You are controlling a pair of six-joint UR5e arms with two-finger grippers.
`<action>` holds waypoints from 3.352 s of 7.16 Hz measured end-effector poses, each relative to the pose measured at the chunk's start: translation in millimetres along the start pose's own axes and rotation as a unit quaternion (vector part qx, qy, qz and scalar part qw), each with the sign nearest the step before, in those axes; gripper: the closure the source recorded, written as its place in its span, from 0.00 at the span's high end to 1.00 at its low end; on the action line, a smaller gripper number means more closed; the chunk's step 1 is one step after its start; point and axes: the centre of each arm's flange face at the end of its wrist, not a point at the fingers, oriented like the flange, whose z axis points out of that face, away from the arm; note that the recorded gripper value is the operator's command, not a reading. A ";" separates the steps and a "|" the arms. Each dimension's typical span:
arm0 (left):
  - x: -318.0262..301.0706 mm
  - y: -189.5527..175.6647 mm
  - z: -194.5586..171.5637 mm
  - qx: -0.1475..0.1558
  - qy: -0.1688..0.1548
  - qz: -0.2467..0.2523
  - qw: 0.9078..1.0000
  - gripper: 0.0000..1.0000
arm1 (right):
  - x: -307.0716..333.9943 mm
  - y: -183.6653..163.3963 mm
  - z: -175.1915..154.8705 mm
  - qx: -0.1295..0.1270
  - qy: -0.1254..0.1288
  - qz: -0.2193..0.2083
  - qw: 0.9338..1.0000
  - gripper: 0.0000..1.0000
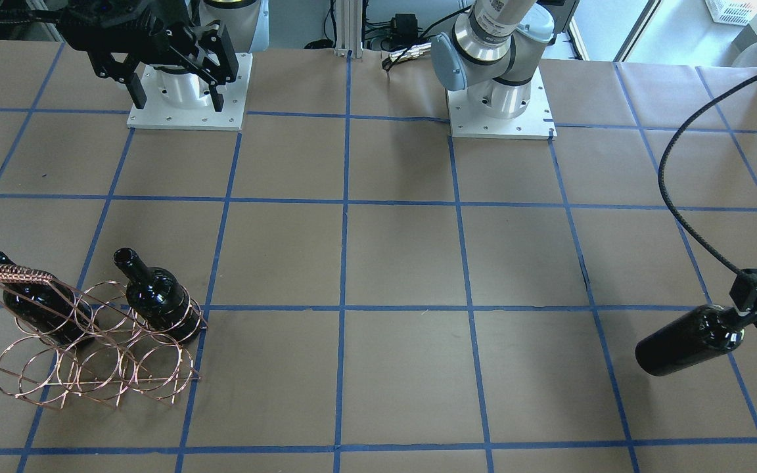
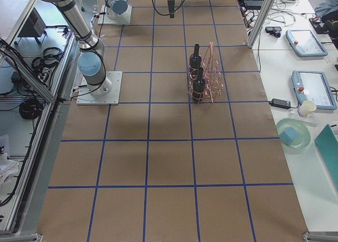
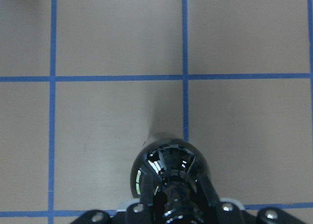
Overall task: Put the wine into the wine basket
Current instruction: 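Lift the dark bottle with the left gripper, then carry the bottle with the left gripper toward the table center, then stand the bottle upright on the table and open the left gripper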
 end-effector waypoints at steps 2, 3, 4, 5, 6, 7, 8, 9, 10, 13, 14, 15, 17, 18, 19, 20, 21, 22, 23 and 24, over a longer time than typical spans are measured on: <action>98.3 12.1 -19.7 0.002 0.011 -0.027 1.000 0.00 | 0.2 0.1 0.3 -0.001 0.001 0.000 1.000 1.00; 144.4 25.5 -20.4 -0.002 0.019 -0.044 0.999 0.00 | 0.2 0.1 0.4 -0.001 0.001 0.000 1.000 1.00; 187.0 39.9 -19.3 -0.008 0.026 -0.058 0.998 0.00 | 0.1 0.0 0.3 -0.001 0.001 0.000 1.000 1.00; 230.8 55.5 -17.3 -0.016 0.032 -0.064 0.997 0.00 | -0.2 0.0 0.3 -0.001 -0.001 0.000 1.000 1.00; 275.2 74.9 -11.8 -0.027 0.037 -0.060 0.997 0.00 | -0.3 0.0 0.2 -0.001 -0.001 0.000 1.000 1.00; 309.4 95.6 -2.9 -0.036 0.041 -0.049 0.997 0.00 | -0.2 -0.1 0.2 0.000 -0.001 0.000 1.000 1.00; 328.1 114.2 7.4 -0.042 0.042 -0.039 0.997 0.00 | -0.2 -0.1 0.2 0.000 -0.001 0.000 1.000 1.00; 335.7 131.1 15.8 -0.049 0.040 -0.032 0.997 0.00 | -0.1 -0.1 0.1 0.000 -0.001 0.000 1.000 1.00; 339.5 146.1 22.2 -0.055 0.031 -0.026 0.998 0.00 | 0.0 -0.1 0.2 0.000 0.000 0.000 1.000 1.00; 358.5 171.0 32.2 -0.066 0.007 -0.003 0.998 0.00 | 0.1 -0.2 0.1 0.000 0.001 0.000 1.000 1.00; 360.0 172.4 34.5 -0.068 0.006 -0.002 0.998 0.00 | 0.1 -0.1 0.2 0.000 0.001 0.000 1.000 1.00; 360.6 172.5 37.1 -0.070 0.005 -0.003 0.998 0.00 | 0.1 -0.1 0.2 0.000 0.001 0.000 1.000 1.00; 362.6 172.7 37.5 -0.067 0.005 -0.016 0.998 0.00 | 0.1 -0.1 0.2 0.000 0.001 0.000 1.000 1.00; 364.3 175.2 37.4 -0.066 0.004 -0.018 0.998 0.00 | 0.1 -0.1 0.2 0.000 0.000 0.000 1.000 1.00; 366.2 178.3 39.3 -0.068 0.004 -0.019 0.997 0.00 | 0.2 -0.1 0.2 0.000 0.001 -0.001 1.000 1.00; 367.3 179.7 40.4 -0.069 0.004 -0.019 0.997 0.00 | 0.4 0.0 0.3 -0.001 0.001 -0.002 1.000 1.00; 367.6 179.9 40.9 -0.068 0.004 -0.020 0.997 0.00 | 0.3 -0.3 0.9 -0.002 0.001 -0.004 1.000 1.00; 367.8 179.8 41.7 -0.068 0.004 -0.020 0.997 0.00 | 0.4 -0.4 1.1 -0.002 0.002 -0.004 1.000 1.00; 368.0 179.2 42.7 -0.069 0.004 -0.020 0.997 0.00 | 0.7 0.3 0.4 -0.002 0.004 -0.004 1.000 1.00; 368.2 178.6 43.8 -0.070 0.004 -0.019 0.997 0.00 | 1.0 0.5 -0.2 -0.001 0.005 -0.004 1.000 1.00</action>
